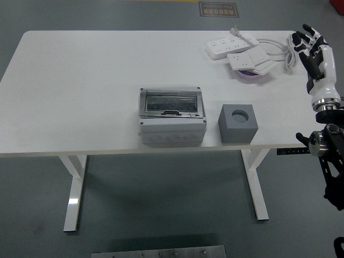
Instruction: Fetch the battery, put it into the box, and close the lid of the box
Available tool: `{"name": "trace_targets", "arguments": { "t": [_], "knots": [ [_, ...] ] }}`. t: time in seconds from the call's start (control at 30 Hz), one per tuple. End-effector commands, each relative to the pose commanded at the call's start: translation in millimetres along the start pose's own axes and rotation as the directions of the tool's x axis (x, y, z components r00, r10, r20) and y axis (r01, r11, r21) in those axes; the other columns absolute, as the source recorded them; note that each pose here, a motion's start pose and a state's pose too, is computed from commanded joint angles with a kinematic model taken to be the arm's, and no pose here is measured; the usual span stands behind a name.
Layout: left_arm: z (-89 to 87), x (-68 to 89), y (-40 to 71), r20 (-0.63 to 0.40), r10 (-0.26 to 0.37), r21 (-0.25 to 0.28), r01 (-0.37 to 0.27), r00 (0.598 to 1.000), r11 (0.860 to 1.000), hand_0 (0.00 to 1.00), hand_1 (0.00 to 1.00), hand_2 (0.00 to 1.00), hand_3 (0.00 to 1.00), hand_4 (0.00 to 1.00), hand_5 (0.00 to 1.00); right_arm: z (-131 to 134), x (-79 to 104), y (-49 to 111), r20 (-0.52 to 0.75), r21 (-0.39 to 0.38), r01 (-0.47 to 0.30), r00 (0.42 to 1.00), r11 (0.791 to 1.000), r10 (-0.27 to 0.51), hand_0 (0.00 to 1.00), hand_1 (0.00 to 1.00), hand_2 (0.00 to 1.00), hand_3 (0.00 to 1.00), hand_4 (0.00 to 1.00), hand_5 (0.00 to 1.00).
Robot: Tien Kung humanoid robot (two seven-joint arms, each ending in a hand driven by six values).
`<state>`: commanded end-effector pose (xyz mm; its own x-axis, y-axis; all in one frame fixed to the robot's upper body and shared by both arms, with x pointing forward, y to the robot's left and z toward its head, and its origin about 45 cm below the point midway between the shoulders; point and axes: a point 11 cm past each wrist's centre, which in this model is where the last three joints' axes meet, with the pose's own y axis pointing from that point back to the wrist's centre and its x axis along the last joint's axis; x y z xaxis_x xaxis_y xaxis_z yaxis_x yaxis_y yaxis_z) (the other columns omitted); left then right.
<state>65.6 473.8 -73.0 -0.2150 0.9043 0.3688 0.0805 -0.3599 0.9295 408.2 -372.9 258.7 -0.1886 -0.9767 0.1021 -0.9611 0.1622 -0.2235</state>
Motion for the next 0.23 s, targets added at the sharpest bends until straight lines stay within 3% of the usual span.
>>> {"name": "trace_targets", "arguments": {
  "t": [0.1, 0.13, 0.23],
  "knots": [
    [1.7, 1.9, 0.4, -0.003, 0.003, -0.005, -0.003, 1.0, 1.0, 0.652, 0.646, 0.57, 0.578, 0.635, 0.211, -0.8, -1.7, -0.5, -0.004, 0.003, 0.004, 1.0, 1.0, -0.004, 0.815, 0.766, 0.789, 0.855, 0.998, 0.584],
    [2.2, 2.7, 0.5, -0.004, 0.004, -0.006, -0.004, 1.0, 1.0, 0.652, 0.645, 0.57, 0.579, 0.635, 0.209, -0.9, -2.2, -0.5, -0.005, 0.004, 0.005, 1.0, 1.0, -0.005, 0.816, 0.764, 0.782, 0.853, 0.949, 0.475],
    [3.4, 5.5, 0.8, -0.006, 0.01, -0.008, -0.01, 1.0, 1.0, 0.652, 0.645, 0.57, 0.579, 0.635, 0.209, -1.2, -3.7, -0.5, -0.009, 0.006, 0.007, 1.0, 1.0, -0.007, 0.816, 0.764, 0.782, 0.853, 0.949, 0.475]
  ]
}}
